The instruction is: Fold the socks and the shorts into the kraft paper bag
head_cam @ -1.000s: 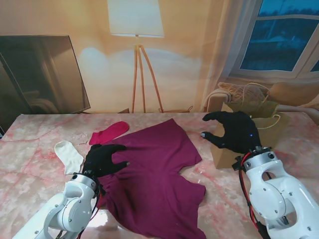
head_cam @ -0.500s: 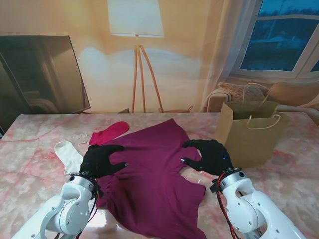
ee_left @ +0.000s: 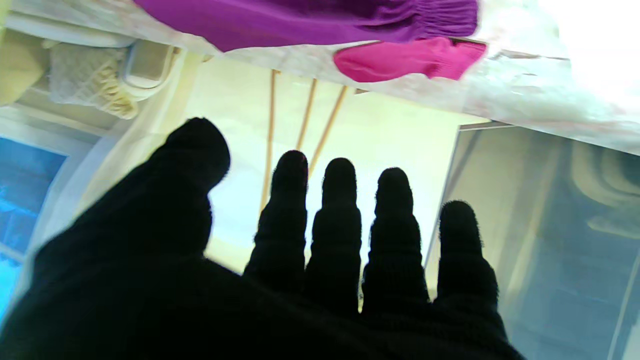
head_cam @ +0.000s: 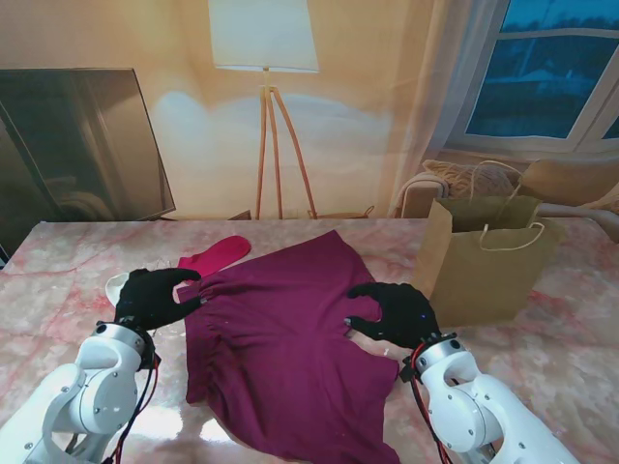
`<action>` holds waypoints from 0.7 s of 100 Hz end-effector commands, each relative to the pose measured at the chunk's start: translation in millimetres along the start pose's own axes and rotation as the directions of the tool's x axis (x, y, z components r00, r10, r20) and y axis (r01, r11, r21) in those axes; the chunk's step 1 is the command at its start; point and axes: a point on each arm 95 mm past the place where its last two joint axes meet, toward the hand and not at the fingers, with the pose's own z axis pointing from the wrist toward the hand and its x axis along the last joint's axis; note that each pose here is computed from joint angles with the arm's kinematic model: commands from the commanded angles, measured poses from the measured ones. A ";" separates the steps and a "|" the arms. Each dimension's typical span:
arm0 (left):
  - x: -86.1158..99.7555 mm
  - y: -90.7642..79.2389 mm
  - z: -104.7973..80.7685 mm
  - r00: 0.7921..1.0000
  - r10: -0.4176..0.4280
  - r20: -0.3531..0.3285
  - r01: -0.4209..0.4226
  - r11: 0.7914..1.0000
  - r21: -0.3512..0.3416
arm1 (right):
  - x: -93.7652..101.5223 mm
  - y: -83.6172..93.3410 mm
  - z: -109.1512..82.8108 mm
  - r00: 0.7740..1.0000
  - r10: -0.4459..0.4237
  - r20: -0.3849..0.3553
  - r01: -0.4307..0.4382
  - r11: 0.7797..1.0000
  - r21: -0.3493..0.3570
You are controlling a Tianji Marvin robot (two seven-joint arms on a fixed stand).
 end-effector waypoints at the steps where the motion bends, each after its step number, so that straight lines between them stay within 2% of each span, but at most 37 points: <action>1: -18.0 -12.2 8.6 0.998 0.035 0.045 -0.035 0.999 0.000 | 3.0 -5.3 -0.5 1.000 0.003 -0.004 -0.003 1.000 0.015; 13: -37.4 -14.7 14.9 0.993 0.047 0.110 -0.044 0.999 -0.028 | 3.7 -7.2 0.6 1.000 0.006 -0.003 -0.006 1.000 0.014; 24: -53.1 -9.6 17.4 0.987 0.041 0.155 -0.033 0.998 -0.055 | 2.5 -9.3 1.9 1.000 0.004 0.000 -0.004 1.000 0.024; 38: -70.6 6.3 17.2 0.979 0.020 0.203 -0.002 0.996 -0.087 | -0.9 -16.2 1.7 1.000 0.013 0.012 -0.014 0.999 0.047; 51: -81.7 21.1 15.1 0.970 -0.003 0.243 0.040 0.988 -0.148 | -2.2 -20.3 0.9 1.000 0.024 0.018 -0.025 0.998 0.065; 62: -88.0 34.6 12.6 0.962 -0.027 0.270 0.078 0.981 -0.180 | -2.4 -21.0 0.9 1.000 0.019 0.016 -0.020 0.997 0.070; 70: -91.2 42.2 9.8 0.960 -0.016 0.280 0.075 0.977 -0.202 | -2.5 -20.5 1.7 1.000 0.019 0.017 -0.020 0.998 0.067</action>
